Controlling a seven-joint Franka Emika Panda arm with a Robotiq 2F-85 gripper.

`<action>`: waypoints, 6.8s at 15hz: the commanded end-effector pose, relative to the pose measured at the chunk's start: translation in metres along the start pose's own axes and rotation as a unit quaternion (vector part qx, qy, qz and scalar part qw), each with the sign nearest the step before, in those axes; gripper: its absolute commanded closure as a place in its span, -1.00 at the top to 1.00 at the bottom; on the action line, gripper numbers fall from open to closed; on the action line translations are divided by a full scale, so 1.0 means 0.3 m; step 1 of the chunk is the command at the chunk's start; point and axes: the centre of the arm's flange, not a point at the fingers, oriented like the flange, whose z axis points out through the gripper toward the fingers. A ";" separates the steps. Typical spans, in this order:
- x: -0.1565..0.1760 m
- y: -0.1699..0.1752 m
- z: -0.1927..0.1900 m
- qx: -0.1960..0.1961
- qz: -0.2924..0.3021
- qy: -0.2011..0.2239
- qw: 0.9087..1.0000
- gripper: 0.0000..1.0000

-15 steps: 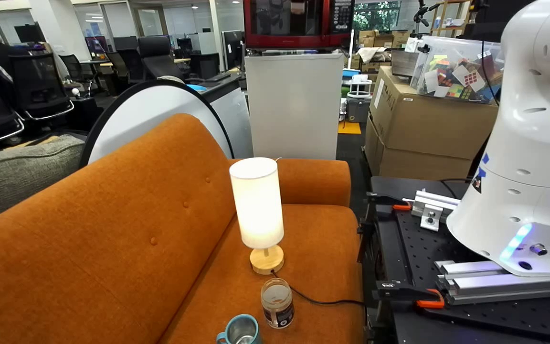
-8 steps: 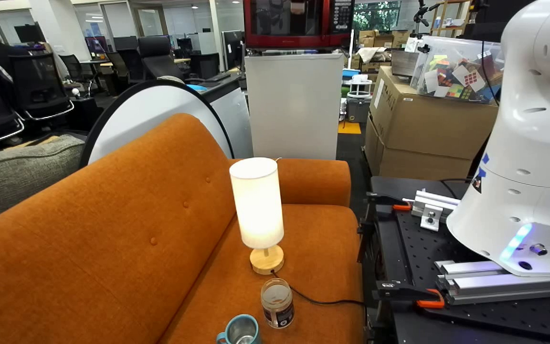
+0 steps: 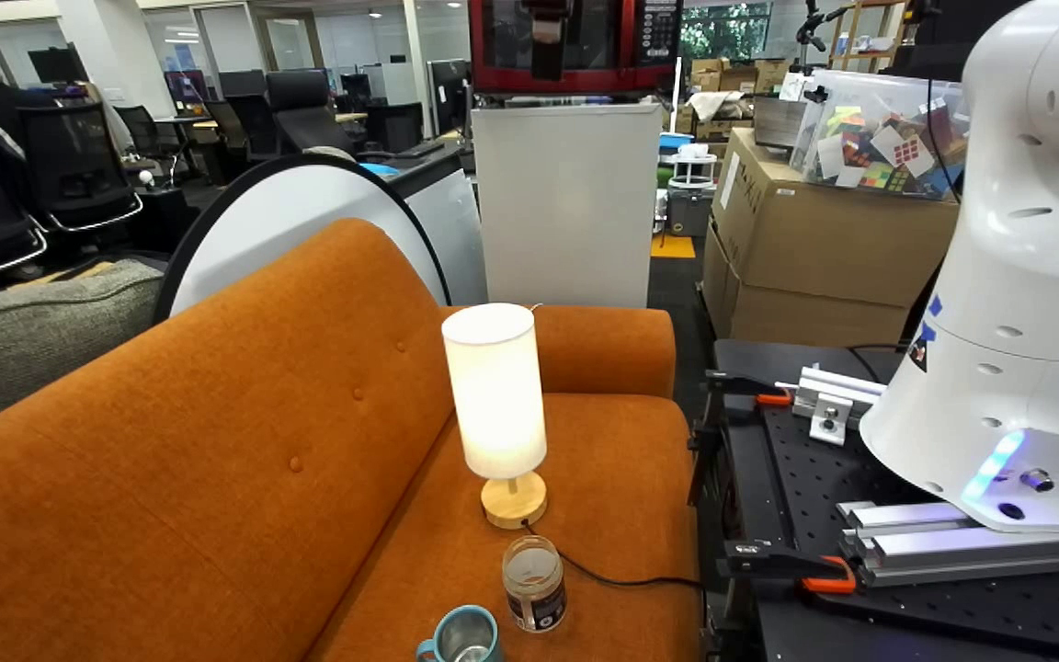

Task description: Cover the glass container with the green lid

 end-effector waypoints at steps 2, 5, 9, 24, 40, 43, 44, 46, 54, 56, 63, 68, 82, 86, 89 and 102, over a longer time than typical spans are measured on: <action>0.076 -0.125 0.133 -0.028 -0.023 0.013 0.999 1.00; 0.053 -0.148 0.169 -0.024 -0.025 -0.001 0.999 1.00; 0.058 -0.153 0.178 -0.026 -0.025 0.000 0.999 1.00; 0.097 -0.304 0.724 0.051 -0.029 -0.076 0.995 1.00; 0.042 -0.388 0.948 0.077 -0.034 -0.124 0.989 1.00; -0.002 -0.473 1.073 0.118 -0.068 -0.137 0.981 1.00; -0.021 -0.506 1.111 0.131 -0.080 -0.143 0.978 1.00; -0.054 -0.563 1.195 0.144 -0.099 -0.161 0.971 1.00; -0.124 -0.616 1.264 0.148 -0.123 -0.193 0.962 1.00; -0.124 -0.616 1.264 0.148 -0.123 -0.193 0.962 1.00; -0.116 -0.752 1.504 0.212 -0.173 -0.195 0.942 1.00; -0.169 -0.807 1.600 0.222 -0.175 -0.198 0.939 1.00; -0.186 -0.829 1.803 0.229 -0.139 -0.137 0.954 1.00; -0.205 -0.811 1.844 0.224 -0.122 -0.138 0.957 1.00; -0.209 -0.828 1.873 0.226 -0.110 -0.133 0.959 1.00; -0.160 -0.830 2.058 0.186 -0.076 -0.117 0.973 1.00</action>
